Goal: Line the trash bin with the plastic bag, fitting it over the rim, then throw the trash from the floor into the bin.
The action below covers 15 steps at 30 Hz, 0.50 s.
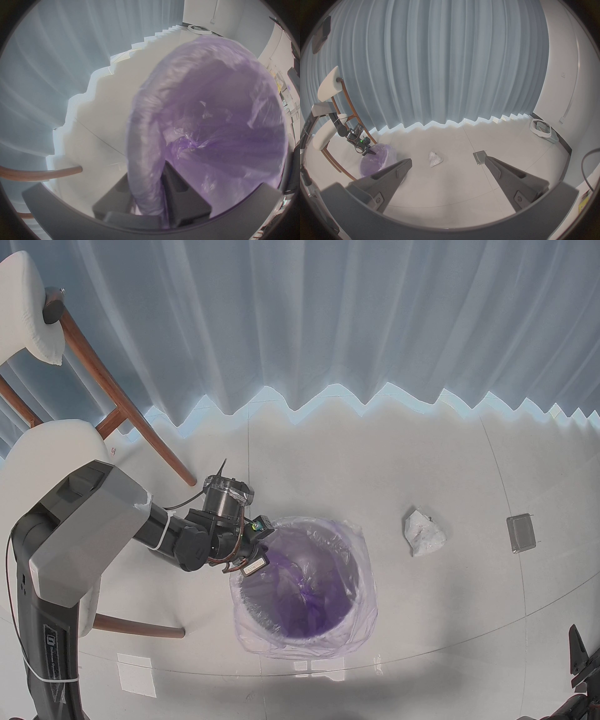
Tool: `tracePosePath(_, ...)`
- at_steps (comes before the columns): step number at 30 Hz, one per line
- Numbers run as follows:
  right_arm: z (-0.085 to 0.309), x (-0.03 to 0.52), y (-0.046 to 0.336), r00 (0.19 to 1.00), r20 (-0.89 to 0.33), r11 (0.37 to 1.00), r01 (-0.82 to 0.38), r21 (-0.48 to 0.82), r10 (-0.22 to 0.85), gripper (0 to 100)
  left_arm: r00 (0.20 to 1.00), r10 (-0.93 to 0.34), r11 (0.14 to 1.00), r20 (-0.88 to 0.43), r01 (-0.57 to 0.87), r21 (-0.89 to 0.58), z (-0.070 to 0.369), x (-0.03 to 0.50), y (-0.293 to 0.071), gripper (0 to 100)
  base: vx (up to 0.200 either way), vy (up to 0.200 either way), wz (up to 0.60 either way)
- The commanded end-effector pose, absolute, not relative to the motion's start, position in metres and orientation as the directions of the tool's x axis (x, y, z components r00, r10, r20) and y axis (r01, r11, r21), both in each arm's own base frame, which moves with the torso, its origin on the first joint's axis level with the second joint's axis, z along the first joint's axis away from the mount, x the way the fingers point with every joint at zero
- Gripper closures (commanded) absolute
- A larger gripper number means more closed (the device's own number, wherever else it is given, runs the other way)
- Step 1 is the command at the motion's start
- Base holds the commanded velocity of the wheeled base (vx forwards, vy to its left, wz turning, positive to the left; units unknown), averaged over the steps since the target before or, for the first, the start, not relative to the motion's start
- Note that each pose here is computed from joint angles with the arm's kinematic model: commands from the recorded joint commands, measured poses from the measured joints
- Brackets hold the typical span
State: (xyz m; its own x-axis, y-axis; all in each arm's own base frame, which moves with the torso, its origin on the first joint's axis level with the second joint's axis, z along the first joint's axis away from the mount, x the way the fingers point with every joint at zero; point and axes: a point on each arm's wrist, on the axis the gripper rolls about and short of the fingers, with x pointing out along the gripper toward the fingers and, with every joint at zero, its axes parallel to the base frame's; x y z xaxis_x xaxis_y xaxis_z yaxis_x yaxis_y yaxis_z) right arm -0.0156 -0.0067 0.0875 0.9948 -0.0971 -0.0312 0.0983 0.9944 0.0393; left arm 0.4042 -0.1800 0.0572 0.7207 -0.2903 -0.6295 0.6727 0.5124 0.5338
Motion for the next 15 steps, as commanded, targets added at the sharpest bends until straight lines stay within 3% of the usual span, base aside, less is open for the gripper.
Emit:
tracePosePath(1,0.083,-0.014,-0.007,0.994,-0.049,0.995,0.098,0.035,-0.097,0,0.725,-0.294,0.52,-0.623,0.669,0.532,0.049,0.407,-0.181,0,0.0,0.0,0.0)
tracePosePath(8,0.083,-0.014,-0.007,0.994,-0.049,0.994,0.098,0.037,-0.097,0,0.738,-0.312,0.58,-0.598,0.646,0.495,0.06,0.4,-0.185,0,0.0,0.0,0.0)
tracePosePath(15,0.082,-0.015,-0.007,0.994,-0.051,0.995,0.098,0.035,-0.097,0,0.8,-0.376,0.674,-0.467,0.582,0.454,0.085,0.392,-0.195,0,0.0,0.0,0.0)
